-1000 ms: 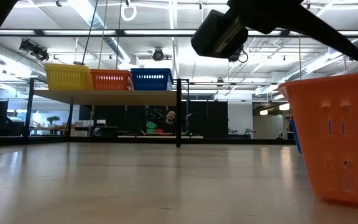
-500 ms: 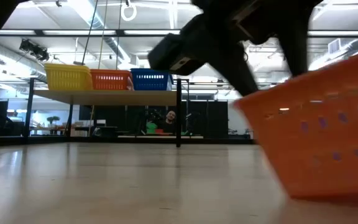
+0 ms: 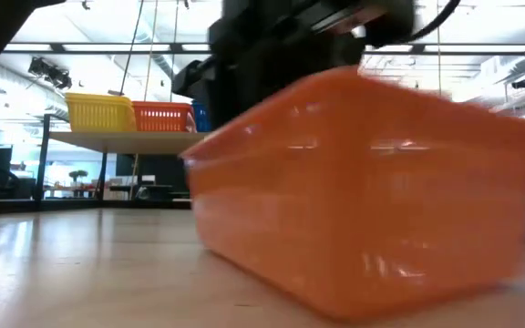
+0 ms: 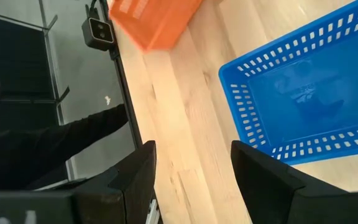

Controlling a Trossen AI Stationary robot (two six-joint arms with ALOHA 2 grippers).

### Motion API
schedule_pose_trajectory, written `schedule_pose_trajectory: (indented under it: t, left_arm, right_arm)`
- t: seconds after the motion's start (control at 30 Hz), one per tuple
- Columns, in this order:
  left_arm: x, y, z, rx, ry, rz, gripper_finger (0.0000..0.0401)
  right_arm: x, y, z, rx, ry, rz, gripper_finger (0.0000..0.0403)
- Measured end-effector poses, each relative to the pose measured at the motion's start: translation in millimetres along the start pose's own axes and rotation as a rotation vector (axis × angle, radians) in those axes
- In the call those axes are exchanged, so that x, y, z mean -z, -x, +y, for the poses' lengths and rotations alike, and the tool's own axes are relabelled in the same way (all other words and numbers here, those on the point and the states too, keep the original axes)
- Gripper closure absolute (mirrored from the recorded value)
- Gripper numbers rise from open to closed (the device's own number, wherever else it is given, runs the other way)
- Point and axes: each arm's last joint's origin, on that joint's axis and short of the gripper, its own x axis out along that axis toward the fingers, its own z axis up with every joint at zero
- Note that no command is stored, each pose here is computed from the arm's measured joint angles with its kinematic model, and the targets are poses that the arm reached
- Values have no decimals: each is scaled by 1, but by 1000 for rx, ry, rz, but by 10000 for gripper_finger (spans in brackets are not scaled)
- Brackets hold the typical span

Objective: Stack baskets on shelf by color
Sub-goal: Stack the orange bin on top of the orange bin on the shelf

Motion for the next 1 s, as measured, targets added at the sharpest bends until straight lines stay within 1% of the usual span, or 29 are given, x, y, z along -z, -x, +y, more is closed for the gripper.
schedule_pose_trajectory:
  t: [0.13,0.2,0.23,0.33,0.43,0.57,0.67,0.77,0.87,1.0]
  left_arm:
    - [-8,1,23,-155,-56,55,269]
    - [-12,3,31,-192,-64,82,269]
    - [-15,7,33,-191,-73,85,269]
    - [-18,30,31,-104,-96,25,269]
    - [-13,55,23,50,-115,-34,269]
    - [3,81,10,195,-136,-87,269]
    - [19,91,-2,260,-160,-120,269]
    - [34,87,-14,270,-177,-127,268]
    - [42,79,-23,270,-166,-137,266]
    - [40,64,-27,239,-150,-167,249]
  right_arm:
    - [0,0,-1,9,-1,5,189]
    - [1,0,-2,21,-1,13,189]
    - [2,0,-3,27,-2,18,189]
    - [3,0,-5,50,-3,31,188]
    - [4,0,-7,71,-4,42,188]
    - [5,1,-9,89,-4,52,188]
    - [5,1,-9,92,1,51,188]
    - [4,2,-10,99,4,27,189]
    - [4,2,-10,104,6,11,189]
    - [3,2,-10,113,15,-9,189]
